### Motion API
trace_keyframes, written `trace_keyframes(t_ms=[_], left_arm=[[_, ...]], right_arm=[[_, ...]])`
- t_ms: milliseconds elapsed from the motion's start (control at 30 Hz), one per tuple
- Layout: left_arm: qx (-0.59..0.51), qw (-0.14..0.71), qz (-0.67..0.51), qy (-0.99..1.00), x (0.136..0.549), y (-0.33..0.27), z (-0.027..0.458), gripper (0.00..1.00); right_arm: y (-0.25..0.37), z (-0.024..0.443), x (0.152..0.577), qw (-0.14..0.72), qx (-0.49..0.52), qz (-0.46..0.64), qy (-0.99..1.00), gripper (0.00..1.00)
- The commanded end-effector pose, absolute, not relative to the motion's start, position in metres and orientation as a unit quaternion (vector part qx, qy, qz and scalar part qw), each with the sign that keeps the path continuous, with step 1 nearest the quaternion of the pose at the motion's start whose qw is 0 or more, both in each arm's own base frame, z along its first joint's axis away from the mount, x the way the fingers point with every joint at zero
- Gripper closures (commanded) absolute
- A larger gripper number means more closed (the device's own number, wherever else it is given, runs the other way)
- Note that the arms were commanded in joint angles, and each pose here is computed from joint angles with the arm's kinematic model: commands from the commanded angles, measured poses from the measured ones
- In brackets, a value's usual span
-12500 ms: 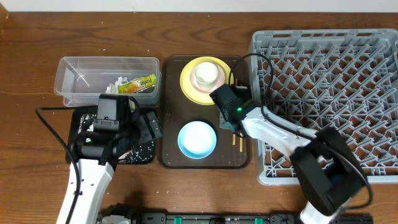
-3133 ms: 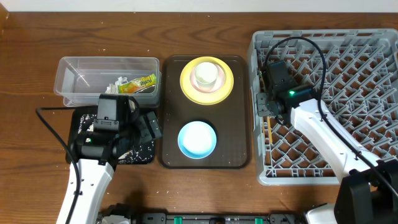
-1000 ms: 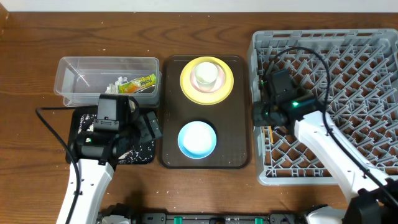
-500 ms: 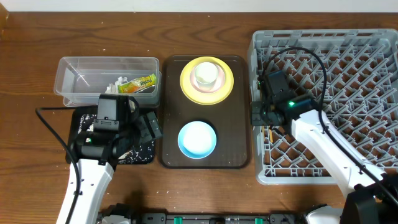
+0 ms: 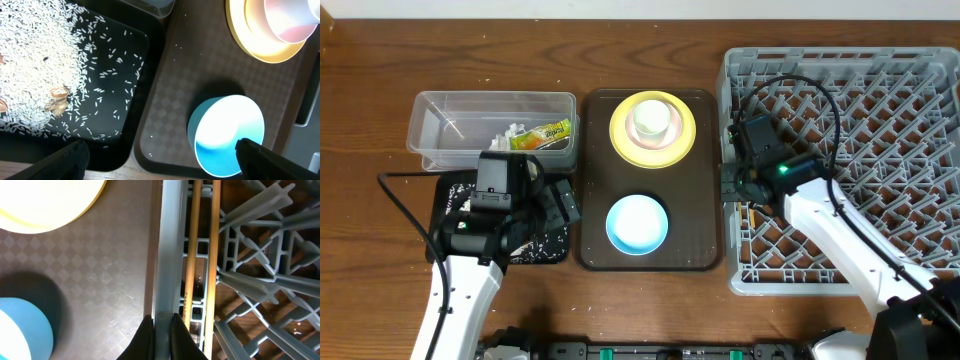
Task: Sort waste into correct bins and load items into the dishwasher rack
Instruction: 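Move the right gripper left over the light-blue bowl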
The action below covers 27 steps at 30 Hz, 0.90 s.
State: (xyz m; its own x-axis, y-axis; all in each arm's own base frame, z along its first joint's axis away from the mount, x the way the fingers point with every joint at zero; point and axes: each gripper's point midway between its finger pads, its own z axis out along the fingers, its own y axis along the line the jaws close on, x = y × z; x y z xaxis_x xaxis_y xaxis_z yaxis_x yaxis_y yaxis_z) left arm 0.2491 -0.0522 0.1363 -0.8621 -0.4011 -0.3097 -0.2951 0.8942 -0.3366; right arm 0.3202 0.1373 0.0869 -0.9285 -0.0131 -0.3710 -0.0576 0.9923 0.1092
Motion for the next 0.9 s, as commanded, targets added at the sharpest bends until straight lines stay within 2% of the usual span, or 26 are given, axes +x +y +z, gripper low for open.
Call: trace_keyframes(t_ms=[0, 233, 500, 733, 867], left_arm=[[-0.180, 0.194, -0.145, 0.953, 0.252, -0.053, 0.142, 0.04], [-0.180, 0.194, -0.145, 0.953, 0.252, -0.053, 0.142, 0.04], [-0.180, 0.195, -0.145, 0.953, 0.252, -0.053, 0.142, 0.04], [-0.180, 0.195, -0.145, 0.953, 0.252, -0.053, 0.142, 0.04], [-0.180, 0.194, -0.145, 0.953, 0.252, -0.053, 0.142, 0.04]], right_arm=[[0.164, 0.086, 0.310, 0.172, -0.052, 0.103, 0.978, 0.93], [0.155, 0.088, 0.314, 0.185, -0.063, 0.075, 0.978, 0.68], [0.176, 0.141, 0.330, 0.232, -0.084, 0.123, 0.961, 0.66], [0.221, 0.154, 0.303, 0.201, -0.141, 0.214, 0.945, 0.64], [0.244, 0.154, 0.285, 0.195, -0.194, 0.220, 0.936, 0.63]])
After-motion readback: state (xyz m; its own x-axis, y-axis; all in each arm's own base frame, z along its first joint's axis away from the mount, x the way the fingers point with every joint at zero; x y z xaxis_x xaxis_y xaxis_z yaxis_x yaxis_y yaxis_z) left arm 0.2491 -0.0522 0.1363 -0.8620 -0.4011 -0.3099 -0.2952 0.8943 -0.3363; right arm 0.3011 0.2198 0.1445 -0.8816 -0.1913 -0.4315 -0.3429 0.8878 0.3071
